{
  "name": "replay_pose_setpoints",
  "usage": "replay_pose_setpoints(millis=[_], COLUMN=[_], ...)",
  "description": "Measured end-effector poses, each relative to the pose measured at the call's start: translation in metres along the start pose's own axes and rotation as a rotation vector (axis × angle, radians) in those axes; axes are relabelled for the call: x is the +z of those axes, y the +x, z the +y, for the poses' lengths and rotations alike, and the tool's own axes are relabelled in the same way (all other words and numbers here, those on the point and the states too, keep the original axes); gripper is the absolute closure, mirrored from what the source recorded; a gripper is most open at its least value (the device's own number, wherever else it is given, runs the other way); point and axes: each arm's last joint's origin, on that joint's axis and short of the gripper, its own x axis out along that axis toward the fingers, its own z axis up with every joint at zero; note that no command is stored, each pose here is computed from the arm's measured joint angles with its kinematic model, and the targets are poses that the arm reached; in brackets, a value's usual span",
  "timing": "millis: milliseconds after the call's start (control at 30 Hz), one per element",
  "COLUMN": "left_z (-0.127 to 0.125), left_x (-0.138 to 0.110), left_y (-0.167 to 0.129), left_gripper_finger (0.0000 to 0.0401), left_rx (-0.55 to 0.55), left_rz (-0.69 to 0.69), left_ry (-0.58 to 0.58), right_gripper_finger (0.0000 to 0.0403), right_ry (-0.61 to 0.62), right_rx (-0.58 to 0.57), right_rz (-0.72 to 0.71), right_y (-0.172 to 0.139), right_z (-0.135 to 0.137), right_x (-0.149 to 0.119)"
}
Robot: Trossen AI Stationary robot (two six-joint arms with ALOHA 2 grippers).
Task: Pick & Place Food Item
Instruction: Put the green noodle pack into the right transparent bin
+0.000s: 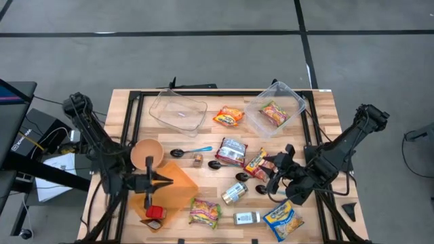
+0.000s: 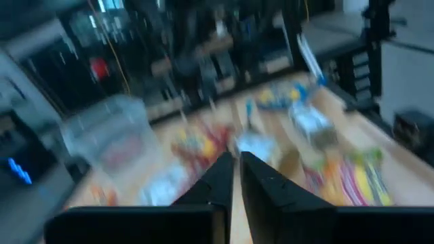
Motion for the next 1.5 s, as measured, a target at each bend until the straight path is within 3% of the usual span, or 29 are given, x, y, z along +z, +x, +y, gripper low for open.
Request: replay_pose_setpoints(millis=[133, 367, 600, 800, 1033, 1267, 1500], left_z=[0.015, 0.037, 0.032, 0.032, 0.013, -0.015, -0.048], left_x=[0.021, 0.039, 0.033, 0.034, 0.029, 0.048, 0.047], left_y=[0.003, 0.007, 0.011, 0.011, 0.019, 0.045, 0.088], left_gripper_finger=[0.0349, 0.0282, 0.0228, 0.0212, 0.0236, 0.0247, 0.0189], left_rx=[0.025, -0.037, -0.071, -0.089, -0.299, -0.369, -0.458], left_rz=[-0.151, -0.395, -0.348, -0.354, -0.345, -0.194, -0.058], left_ry=[0.108, 0.049, 0.073, 0.016, -0.026, 0.057, 0.09], right_gripper_finger=[0.0239, 0.0239, 0.0239, 0.0239, 0.0239, 0.0239, 0.0239], right_ry=[-0.001, -0.004, -0.009, -0.009, -0.01, -0.009, -0.009], right_rx=[-0.001, 0.002, 0.002, 0.003, 0.002, 0.002, 0.002], right_rz=[0.0, 0.002, 0.003, 0.003, 0.004, 0.003, 0.004], right_y=[0.0, -0.001, -0.001, -0.001, -0.001, -0.001, -0.001], right_z=[0.0, 0.0, 0.0, 0.0, 0.0, 0.0, 0.0], right_x=[0.0, 0.0, -0.001, -0.001, -0.001, -0.001, -0.001])
